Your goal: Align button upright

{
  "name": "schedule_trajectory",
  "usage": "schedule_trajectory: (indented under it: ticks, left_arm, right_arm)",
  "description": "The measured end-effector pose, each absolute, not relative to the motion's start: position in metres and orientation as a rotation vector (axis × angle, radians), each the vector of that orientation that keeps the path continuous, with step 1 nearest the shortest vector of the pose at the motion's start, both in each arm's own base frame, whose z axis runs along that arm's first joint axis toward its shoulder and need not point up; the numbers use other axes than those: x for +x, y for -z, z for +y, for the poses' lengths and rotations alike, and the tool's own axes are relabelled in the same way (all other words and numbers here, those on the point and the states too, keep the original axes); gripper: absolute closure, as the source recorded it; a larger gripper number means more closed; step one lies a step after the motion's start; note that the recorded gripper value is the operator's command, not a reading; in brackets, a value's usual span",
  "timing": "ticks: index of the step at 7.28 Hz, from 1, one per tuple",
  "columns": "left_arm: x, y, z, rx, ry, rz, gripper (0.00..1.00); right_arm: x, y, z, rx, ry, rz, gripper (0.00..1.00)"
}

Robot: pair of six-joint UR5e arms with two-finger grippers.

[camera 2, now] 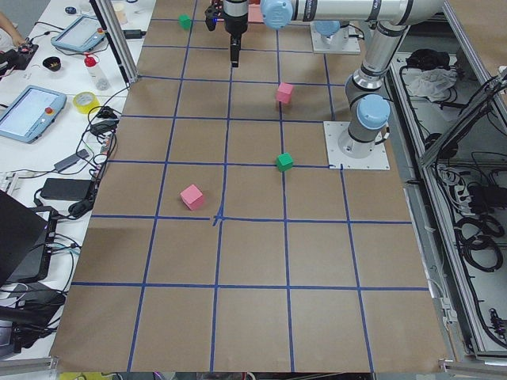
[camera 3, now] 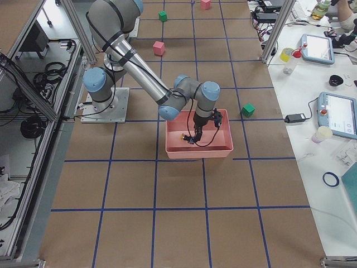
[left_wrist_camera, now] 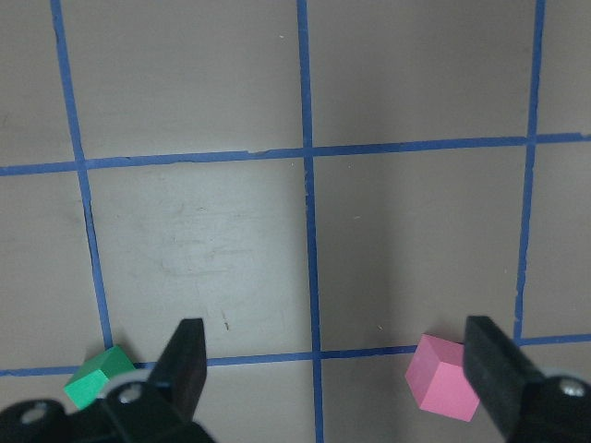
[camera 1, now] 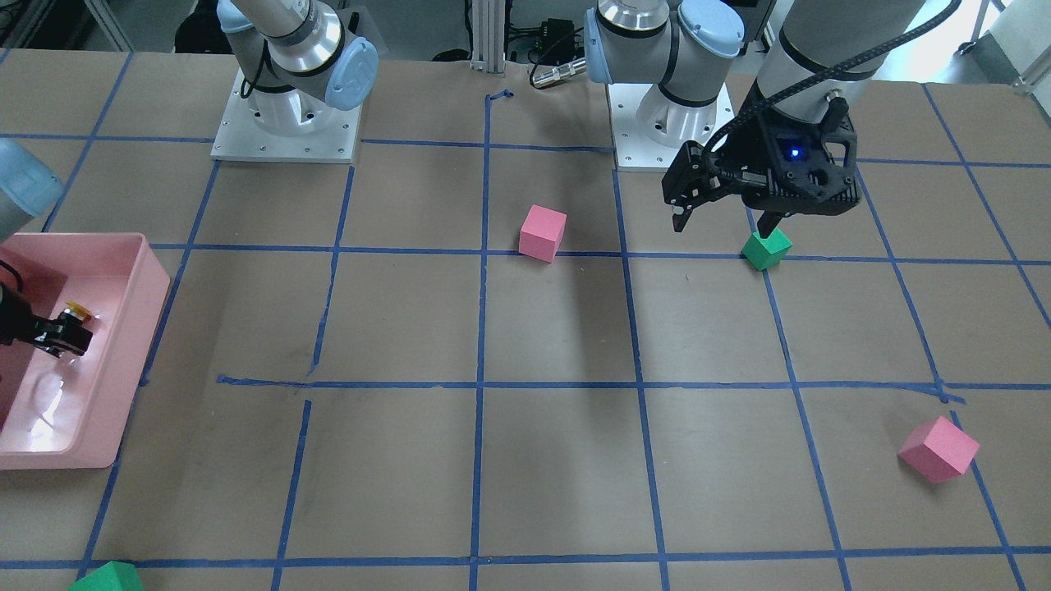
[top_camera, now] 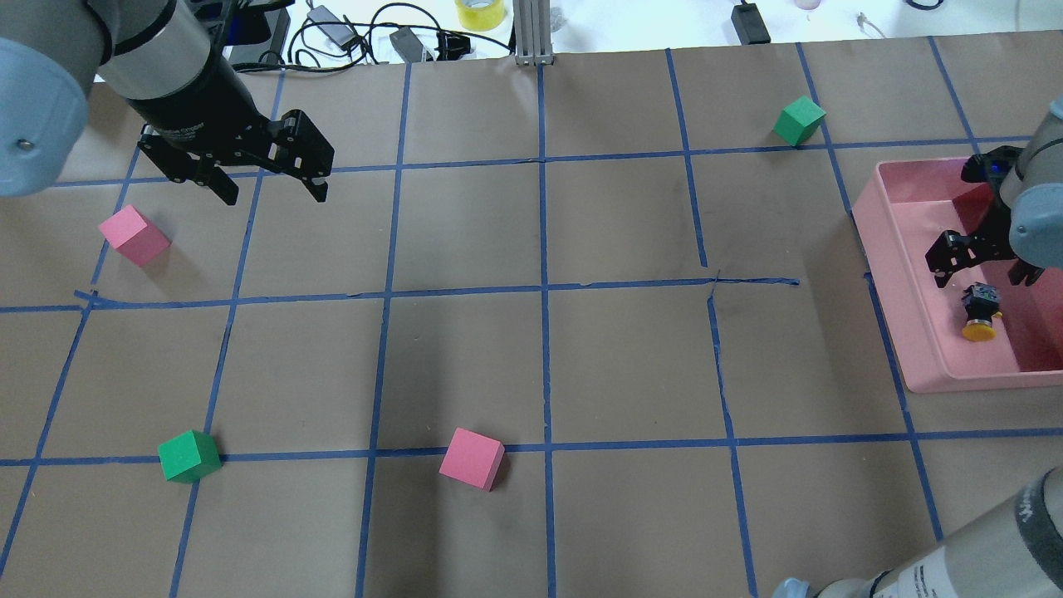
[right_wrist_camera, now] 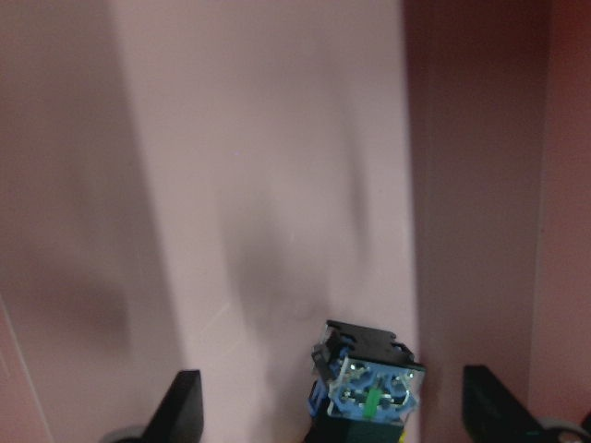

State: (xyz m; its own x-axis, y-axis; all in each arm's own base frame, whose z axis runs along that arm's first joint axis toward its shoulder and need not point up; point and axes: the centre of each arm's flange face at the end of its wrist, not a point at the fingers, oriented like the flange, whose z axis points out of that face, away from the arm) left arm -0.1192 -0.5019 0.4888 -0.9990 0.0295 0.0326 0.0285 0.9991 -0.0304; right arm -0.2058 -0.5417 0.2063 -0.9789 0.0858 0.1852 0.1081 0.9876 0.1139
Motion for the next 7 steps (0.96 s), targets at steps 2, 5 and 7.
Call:
schedule_trajectory:
  ticks: [2, 5, 7]
  left_arm:
    - [-0.1195, -0.4889, -0.5015, -0.045, -0.047, -3.108, 0.0]
    - [-0.1195, -0.4893, -0.5013, -0.048, -0.048, -3.109, 0.0]
    - [-0.1193, -0.4891, -0.501, -0.046, -0.047, -3.11, 0.0]
  right_arm:
    - [-0.2084, -0.2023, -0.5443, -0.146, 0.169, -2.939, 0.0]
    - [-0.2108, -0.1997, -0.548, -0.154, 0.14, -2.928, 0.0]
    - [-0.2114, -0.1993, -0.5489, -0.156, 0.129, -2.924, 0.0]
